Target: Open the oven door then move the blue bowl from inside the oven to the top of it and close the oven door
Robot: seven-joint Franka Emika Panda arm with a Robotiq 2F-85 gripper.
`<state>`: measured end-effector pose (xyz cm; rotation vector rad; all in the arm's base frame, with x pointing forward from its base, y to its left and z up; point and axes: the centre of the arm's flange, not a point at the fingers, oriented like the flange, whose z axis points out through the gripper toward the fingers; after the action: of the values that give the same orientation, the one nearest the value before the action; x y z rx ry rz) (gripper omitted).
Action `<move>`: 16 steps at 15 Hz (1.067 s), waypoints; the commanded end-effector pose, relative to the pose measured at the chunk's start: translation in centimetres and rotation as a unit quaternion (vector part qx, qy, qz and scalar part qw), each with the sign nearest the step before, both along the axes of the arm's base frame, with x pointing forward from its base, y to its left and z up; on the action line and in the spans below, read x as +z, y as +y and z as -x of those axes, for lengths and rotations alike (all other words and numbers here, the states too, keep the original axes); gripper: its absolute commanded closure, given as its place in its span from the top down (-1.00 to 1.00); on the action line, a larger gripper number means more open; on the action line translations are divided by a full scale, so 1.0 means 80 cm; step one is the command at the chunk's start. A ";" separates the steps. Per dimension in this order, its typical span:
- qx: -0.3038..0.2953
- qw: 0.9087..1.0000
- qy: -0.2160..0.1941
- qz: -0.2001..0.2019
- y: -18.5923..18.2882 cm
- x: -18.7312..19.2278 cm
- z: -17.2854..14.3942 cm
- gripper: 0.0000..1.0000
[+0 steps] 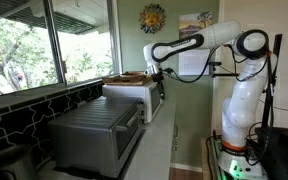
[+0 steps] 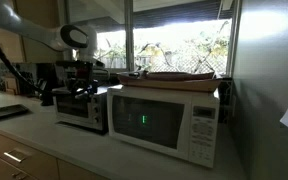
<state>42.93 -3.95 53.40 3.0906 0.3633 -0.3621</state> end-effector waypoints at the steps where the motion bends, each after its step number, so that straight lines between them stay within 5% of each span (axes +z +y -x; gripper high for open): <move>1: 0.000 1.000 0.000 0.000 0.000 0.000 0.000 1.00; 5: -0.056 0.996 -0.005 -0.069 0.046 0.008 0.001 1.00; 8: -0.142 0.985 -0.007 -0.101 0.092 0.014 -0.001 1.00; 16: -0.339 0.936 -0.029 -0.088 0.146 -0.001 -0.005 1.00</move>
<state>43.93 6.90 54.46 3.3105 -0.4924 -0.2825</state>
